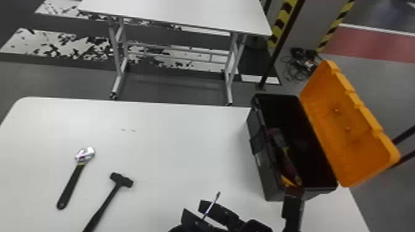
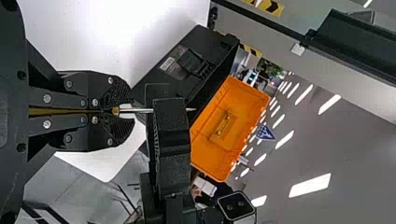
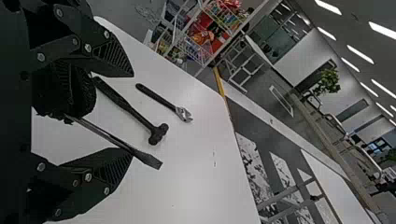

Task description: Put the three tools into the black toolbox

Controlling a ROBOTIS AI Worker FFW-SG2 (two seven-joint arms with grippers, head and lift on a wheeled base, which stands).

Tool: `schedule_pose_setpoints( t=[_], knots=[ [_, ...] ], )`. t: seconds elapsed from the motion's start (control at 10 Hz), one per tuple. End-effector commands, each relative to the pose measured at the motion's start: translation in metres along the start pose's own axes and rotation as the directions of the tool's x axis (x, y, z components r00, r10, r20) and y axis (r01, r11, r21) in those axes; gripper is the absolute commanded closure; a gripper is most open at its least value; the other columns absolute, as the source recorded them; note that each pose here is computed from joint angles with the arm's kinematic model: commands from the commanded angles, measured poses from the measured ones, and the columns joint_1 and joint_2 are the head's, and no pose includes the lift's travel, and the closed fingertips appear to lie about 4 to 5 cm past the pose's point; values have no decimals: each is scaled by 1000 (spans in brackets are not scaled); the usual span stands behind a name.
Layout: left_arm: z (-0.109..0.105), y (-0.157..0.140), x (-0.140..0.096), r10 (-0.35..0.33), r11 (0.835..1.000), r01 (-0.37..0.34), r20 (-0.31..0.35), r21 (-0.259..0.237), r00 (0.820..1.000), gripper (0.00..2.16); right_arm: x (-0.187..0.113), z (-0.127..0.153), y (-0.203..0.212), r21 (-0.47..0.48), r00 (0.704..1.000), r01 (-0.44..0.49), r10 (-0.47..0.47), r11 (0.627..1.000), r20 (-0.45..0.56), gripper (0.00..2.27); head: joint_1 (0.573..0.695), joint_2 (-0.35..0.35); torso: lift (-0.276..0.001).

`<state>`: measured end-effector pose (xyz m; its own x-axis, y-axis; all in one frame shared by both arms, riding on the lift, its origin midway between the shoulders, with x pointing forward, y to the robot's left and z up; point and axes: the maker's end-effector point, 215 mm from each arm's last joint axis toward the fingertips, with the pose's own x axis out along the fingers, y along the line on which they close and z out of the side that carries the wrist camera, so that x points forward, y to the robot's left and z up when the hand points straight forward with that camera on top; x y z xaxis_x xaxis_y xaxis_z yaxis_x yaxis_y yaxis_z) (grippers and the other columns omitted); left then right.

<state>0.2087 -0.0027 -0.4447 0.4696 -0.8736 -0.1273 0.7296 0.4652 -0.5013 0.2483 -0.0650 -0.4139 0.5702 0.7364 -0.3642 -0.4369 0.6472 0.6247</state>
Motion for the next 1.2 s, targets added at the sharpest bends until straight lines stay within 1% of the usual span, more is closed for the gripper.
schedule_pose_setpoints(
  t=[0.0, 0.1, 0.3, 0.7, 0.8, 0.9, 1.0, 1.1],
  knots=[
    [0, 0, 0, -1, 1000, 1, -1, 3, 1000, 1980, 0, 6, -3, -22, 1000, 7, -7, 1000, 22, 1855, 695, -186, -51],
    [0, 0, 0, -1, 1000, 1, -1, 1, 1000, 1980, -1, 12, -6, -47, 999, 17, -15, 999, 41, 2243, 695, -190, -51],
    [0, 0, 0, -1, 1000, 1, -1, 1, 1000, 1976, -1, 18, -3, -72, 997, -5, 10, 997, 71, 2243, 695, -194, -51],
    [0, 1, -1, 1, 1000, -1, -1, 1, 1000, 1976, -2, 19, -5, -83, 997, 2, 4, 997, 72, 2243, 695, -195, -51],
    [0, 1, -1, 1, 1000, -1, 0, 0, 1000, 1899, -2, 19, -5, -83, 997, 2, 4, 997, 72, 2243, 695, -196, -51],
    [1, 0, -1, -7, 1000, 7, 3, -2, 1000, 637, -2, 17, -5, -80, 998, 2, 4, 997, 70, 2243, 695, -197, -51],
    [0, 0, -2, -8, 1000, 8, 0, -7, 1000, -2, -2, 17, -5, -78, 998, 1, 4, 997, 69, 2243, 695, -199, -51],
    [0, 1, -2, -6, 1000, 6, 1, -7, 1000, -2, -2, 18, -4, -78, 997, 0, 6, 997, 72, 2243, 695, -199, -51]
  ],
)
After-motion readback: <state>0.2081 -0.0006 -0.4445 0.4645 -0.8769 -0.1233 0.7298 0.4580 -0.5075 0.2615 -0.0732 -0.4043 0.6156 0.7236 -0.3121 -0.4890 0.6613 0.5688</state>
